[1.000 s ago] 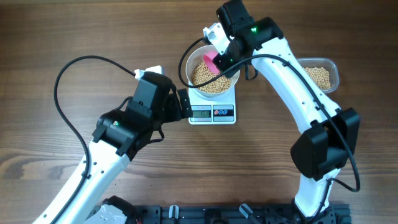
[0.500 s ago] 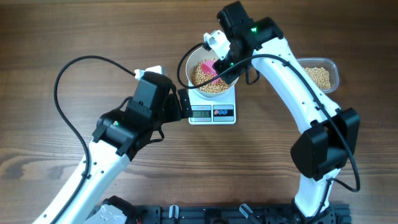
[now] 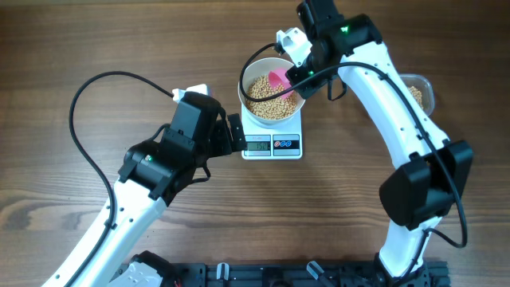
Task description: Scoop item into bowl and weigh 150g on scale
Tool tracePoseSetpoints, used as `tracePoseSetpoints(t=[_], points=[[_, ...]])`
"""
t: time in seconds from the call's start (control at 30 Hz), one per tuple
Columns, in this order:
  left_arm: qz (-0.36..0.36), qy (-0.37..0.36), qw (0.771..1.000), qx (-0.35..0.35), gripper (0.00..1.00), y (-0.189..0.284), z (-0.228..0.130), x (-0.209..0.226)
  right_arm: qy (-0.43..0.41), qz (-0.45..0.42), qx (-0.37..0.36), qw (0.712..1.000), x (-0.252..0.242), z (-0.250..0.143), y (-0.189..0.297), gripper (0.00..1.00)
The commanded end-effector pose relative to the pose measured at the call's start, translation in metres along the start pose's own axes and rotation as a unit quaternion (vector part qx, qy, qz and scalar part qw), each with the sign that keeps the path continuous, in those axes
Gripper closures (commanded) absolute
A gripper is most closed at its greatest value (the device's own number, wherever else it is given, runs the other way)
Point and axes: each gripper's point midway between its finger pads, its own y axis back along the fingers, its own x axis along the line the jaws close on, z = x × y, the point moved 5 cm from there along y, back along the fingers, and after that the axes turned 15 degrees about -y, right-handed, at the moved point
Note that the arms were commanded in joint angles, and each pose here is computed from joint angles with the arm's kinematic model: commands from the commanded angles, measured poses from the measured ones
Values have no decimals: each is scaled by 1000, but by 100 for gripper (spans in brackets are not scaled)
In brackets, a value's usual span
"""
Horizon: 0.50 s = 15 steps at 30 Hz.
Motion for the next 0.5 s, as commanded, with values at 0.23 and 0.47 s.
tracePoseSetpoints(t=[0.23, 0.47], points=[[4, -2, 1000, -7, 0, 2, 2, 2, -11, 109, -51, 993, 8, 2, 48, 96], [4, -2, 1000, -7, 0, 2, 2, 2, -37, 139, -45, 989, -5, -5, 52, 96]])
